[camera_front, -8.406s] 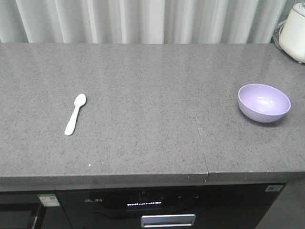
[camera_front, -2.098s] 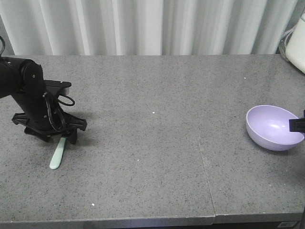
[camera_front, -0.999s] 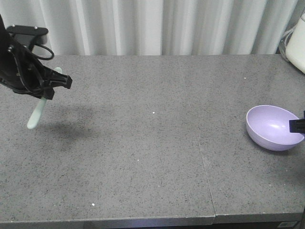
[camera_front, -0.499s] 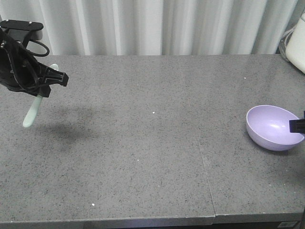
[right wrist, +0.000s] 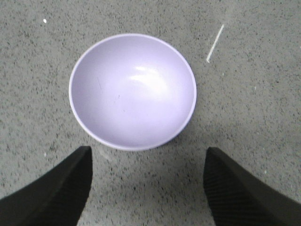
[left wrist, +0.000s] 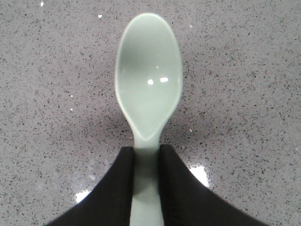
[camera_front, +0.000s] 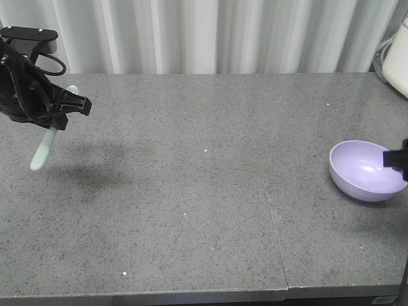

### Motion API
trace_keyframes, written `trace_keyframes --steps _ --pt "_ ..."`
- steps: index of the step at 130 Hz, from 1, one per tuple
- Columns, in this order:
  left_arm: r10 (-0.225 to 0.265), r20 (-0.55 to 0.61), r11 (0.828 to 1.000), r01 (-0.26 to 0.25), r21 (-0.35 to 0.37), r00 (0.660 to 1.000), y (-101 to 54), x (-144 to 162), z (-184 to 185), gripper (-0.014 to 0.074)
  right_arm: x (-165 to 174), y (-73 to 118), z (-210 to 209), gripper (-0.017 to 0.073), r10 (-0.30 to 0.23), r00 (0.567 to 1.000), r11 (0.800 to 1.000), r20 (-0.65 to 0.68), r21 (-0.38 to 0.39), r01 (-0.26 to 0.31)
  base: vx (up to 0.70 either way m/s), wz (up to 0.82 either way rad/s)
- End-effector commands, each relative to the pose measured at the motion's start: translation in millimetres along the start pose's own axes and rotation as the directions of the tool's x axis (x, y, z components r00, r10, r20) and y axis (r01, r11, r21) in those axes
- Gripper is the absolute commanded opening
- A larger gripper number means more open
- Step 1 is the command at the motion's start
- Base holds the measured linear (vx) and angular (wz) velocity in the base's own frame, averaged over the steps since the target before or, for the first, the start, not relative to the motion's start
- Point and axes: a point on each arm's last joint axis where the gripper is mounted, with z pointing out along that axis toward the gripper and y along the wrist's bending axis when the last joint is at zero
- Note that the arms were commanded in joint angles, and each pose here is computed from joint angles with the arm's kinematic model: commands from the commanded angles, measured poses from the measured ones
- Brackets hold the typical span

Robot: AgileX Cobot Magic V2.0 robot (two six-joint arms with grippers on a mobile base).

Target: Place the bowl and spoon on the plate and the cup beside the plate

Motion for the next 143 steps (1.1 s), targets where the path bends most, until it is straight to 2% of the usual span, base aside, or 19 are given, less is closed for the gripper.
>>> trace_keyframes --steps 1,14,31,51,81,112,143 --pt "-0.006 0.112 1.000 0.006 0.008 0.994 -0.4 -5.7 -27.4 -0.0008 -26.6 -7.3 1.6 0.0495 0.029 0.998 0.999 0.050 0.021 -0.030 0.00 0.00" --pt "-0.006 0.112 1.000 0.006 0.008 0.994 -0.4 -5.7 -27.4 -0.0008 -45.6 -25.3 23.7 0.0495 0.095 0.995 0.993 -0.029 0.067 -0.093 0.00 0.00" --pt "-0.006 0.112 1.000 0.006 0.008 0.994 -0.4 -5.7 -27.4 -0.0008 -62.7 -45.5 47.2 0.0495 0.132 0.987 0.988 -0.094 0.094 -0.123 0.00 0.00" --pt "-0.006 0.112 1.000 0.006 0.008 0.994 -0.4 -5.7 -27.4 -0.0008 -74.2 -49.3 69.7 0.0495 0.072 0.982 0.997 -0.176 0.043 -0.065 0.00 0.00" --pt "-0.006 0.112 1.000 0.006 0.008 0.994 -0.4 -5.7 -27.4 -0.0008 -81.4 -50.8 101.6 0.0489 0.048 0.973 0.999 -0.228 0.034 -0.041 0.00 0.00" --pt "-0.006 0.112 1.000 0.006 0.008 0.994 -0.4 -5.7 -27.4 -0.0008 -81.9 -51.3 125.8 0.0444 0.044 0.960 0.999 -0.275 0.030 -0.037 0.00 0.00" --pt "-0.006 0.112 1.000 0.006 0.008 0.994 -0.4 -5.7 -27.4 -0.0008 -76.8 -50.2 146.4 0.0360 0.051 0.948 0.999 -0.314 0.019 -0.047 0.00 0.00"
